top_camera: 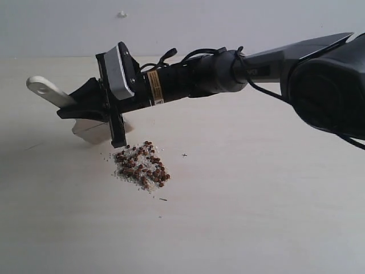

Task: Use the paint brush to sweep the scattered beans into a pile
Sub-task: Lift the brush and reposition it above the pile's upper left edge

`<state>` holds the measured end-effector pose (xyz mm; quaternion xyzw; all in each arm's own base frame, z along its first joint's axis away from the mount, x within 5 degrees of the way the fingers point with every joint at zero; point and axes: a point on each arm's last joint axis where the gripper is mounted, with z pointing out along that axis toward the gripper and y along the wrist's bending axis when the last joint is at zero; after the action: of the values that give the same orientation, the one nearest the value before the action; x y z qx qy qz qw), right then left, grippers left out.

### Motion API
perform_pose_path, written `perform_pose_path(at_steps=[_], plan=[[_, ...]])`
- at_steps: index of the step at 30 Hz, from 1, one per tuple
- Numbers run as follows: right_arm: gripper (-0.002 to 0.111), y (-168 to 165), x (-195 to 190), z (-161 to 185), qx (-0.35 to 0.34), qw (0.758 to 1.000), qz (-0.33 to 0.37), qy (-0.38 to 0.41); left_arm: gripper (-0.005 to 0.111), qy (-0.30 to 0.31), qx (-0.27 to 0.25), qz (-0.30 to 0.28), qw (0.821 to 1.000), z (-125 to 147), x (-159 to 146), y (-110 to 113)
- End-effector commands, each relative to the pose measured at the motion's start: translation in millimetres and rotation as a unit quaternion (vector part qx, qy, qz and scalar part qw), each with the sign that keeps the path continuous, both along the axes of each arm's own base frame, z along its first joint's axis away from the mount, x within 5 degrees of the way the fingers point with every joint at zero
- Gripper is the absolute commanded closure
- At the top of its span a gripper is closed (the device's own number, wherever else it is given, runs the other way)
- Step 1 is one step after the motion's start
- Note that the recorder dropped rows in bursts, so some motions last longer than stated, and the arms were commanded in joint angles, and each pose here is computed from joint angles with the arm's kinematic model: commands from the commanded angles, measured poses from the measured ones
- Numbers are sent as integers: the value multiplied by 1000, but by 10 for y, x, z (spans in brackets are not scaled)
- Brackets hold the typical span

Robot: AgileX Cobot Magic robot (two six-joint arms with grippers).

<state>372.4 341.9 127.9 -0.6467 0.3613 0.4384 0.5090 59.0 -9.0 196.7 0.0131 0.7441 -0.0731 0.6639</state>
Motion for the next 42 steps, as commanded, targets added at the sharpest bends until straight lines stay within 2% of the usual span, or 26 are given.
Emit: perform_pose_path(at_steps=[1,7,10,18,29,35,42], plan=[[108,12,21,-77,-6,998,-4,56,107,-4,-3,0,1000,8,-5,0],[108,-9,-26,-6,-55,993,13,104,107,-4,-3,0,1000,8,-5,0],[108,-24,-51,8,-79,991,24,104,107,-4,-3,0,1000,8,-5,0],[108,-22,-49,127,-76,993,27,87,107,-4,-3,0,1000,8,-5,0],[108,-12,-31,430,-46,998,39,-16,107,-4,-3,0,1000,8,-5,0],[108,-23,49,315,-74,996,10,-44,107,-4,-3,0,1000,8,-5,0],[108,-74,209,-40,-112,991,-41,-55,107,-4,-3,0,1000,8,-5,0]])
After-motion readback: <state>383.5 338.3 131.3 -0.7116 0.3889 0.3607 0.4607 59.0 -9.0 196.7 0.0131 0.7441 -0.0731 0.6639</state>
